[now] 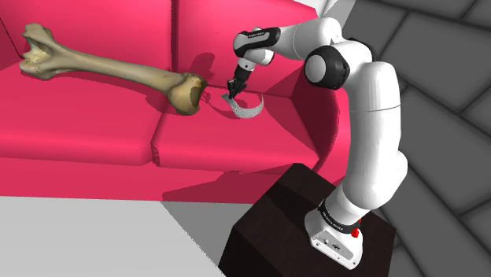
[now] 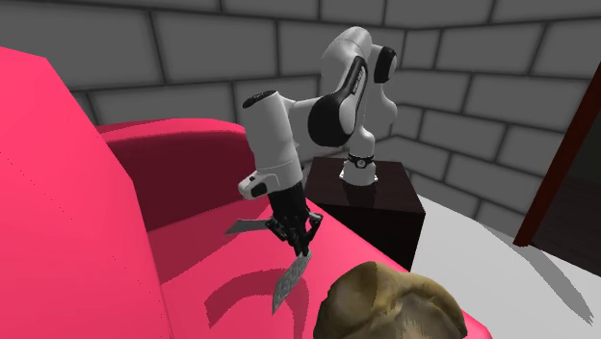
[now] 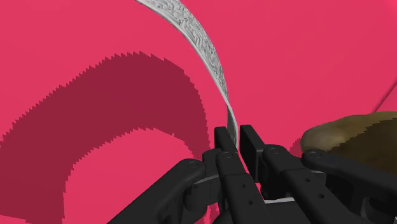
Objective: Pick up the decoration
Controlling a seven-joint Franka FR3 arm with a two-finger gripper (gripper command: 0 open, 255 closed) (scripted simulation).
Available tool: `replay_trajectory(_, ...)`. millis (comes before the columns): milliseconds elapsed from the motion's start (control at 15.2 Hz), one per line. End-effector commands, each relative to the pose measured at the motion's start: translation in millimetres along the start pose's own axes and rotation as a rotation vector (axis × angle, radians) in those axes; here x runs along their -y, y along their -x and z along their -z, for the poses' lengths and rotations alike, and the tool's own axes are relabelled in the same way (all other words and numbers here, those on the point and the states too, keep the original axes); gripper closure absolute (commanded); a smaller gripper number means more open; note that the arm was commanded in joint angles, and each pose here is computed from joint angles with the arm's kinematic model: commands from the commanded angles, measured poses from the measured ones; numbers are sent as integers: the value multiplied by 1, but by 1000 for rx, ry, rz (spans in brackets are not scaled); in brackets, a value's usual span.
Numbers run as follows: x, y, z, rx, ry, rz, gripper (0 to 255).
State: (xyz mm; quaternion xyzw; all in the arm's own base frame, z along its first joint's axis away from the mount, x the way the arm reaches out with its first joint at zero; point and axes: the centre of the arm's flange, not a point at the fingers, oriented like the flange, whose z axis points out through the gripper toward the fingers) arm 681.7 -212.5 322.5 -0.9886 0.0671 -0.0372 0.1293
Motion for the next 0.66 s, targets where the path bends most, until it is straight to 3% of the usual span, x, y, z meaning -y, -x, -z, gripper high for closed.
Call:
replay_trajectory(0, 2, 0, 11, 0, 0, 0, 255)
replay_trajectory(594, 12, -2, 47, 0, 0, 0, 255)
